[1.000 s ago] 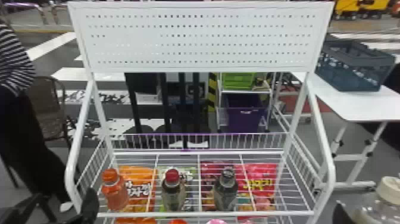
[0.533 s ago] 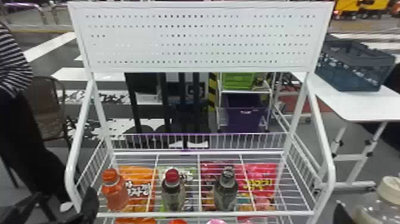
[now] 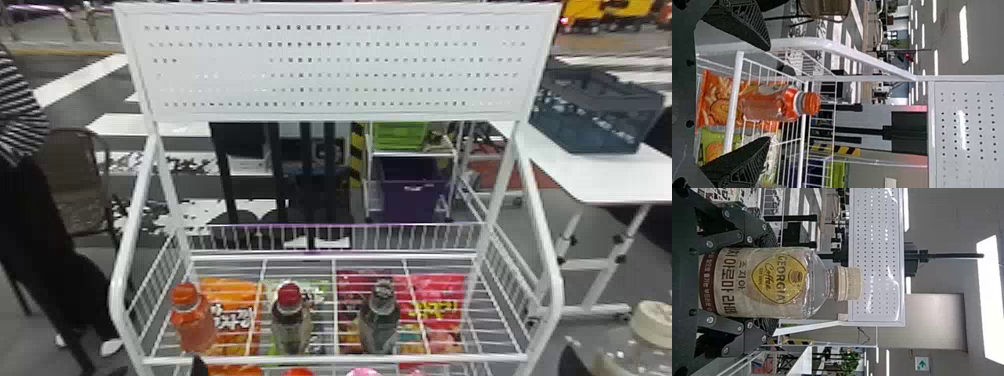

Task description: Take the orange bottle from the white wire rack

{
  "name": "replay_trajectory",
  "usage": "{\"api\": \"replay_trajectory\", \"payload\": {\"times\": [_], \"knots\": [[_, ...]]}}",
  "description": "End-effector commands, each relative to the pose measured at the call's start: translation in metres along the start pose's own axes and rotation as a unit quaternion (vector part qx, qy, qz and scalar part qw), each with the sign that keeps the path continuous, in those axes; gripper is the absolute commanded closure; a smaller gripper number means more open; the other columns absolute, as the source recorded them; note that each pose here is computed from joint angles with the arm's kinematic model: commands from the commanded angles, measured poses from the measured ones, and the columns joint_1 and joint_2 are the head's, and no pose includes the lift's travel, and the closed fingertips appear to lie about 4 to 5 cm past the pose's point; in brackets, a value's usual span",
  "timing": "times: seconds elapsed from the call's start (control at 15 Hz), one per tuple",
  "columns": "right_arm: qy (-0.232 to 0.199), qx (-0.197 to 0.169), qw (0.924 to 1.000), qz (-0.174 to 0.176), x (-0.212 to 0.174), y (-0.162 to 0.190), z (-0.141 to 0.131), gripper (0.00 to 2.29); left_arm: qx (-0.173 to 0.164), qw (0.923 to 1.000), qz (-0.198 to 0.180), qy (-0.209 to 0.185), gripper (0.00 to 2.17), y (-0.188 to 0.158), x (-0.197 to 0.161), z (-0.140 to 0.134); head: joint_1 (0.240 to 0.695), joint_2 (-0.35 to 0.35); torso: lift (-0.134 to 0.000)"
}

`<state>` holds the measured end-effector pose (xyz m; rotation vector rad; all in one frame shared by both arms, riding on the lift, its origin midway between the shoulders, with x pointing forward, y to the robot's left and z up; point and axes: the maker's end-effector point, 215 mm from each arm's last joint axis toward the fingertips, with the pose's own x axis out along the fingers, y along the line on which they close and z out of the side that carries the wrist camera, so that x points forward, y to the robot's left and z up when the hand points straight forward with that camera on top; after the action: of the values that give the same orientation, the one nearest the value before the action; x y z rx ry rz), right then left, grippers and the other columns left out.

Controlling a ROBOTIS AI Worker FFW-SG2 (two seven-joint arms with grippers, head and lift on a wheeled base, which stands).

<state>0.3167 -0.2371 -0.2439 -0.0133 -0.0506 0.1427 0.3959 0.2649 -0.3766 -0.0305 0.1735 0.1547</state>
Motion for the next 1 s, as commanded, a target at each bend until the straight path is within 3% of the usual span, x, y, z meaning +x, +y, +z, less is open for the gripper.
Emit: {"api": "replay_trajectory", "payload": {"times": [0.0,0.27,0.47,0.73,0.93], "knots": [[0.001,0.001,1.0000,-0.001,0.000,-0.001,-0.003,1.01,-0.024,0.9992,-0.009,-0.031,0.08,-0.017,0.002,-0.023,0.499,0.000,0.000],[0.005,0.000,1.0000,-0.003,0.000,-0.003,-0.008,1.01,-0.026,0.9983,-0.016,-0.050,0.08,-0.033,0.027,-0.042,0.499,0.000,0.000],[0.007,-0.002,0.9999,-0.008,-0.002,-0.010,-0.008,1.01,-0.008,0.9983,-0.019,-0.054,0.08,-0.042,0.053,-0.048,0.499,0.000,0.000],[0.008,-0.003,0.9999,-0.010,-0.002,-0.013,-0.009,1.01,0.003,0.9976,0.024,-0.065,0.08,-0.020,0.082,-0.052,0.499,0.000,0.000],[0.009,-0.003,0.9999,-0.010,-0.002,-0.013,-0.010,1.01,0.009,0.9967,0.033,-0.074,0.08,-0.006,0.100,-0.049,0.499,0.000,0.000]]}}
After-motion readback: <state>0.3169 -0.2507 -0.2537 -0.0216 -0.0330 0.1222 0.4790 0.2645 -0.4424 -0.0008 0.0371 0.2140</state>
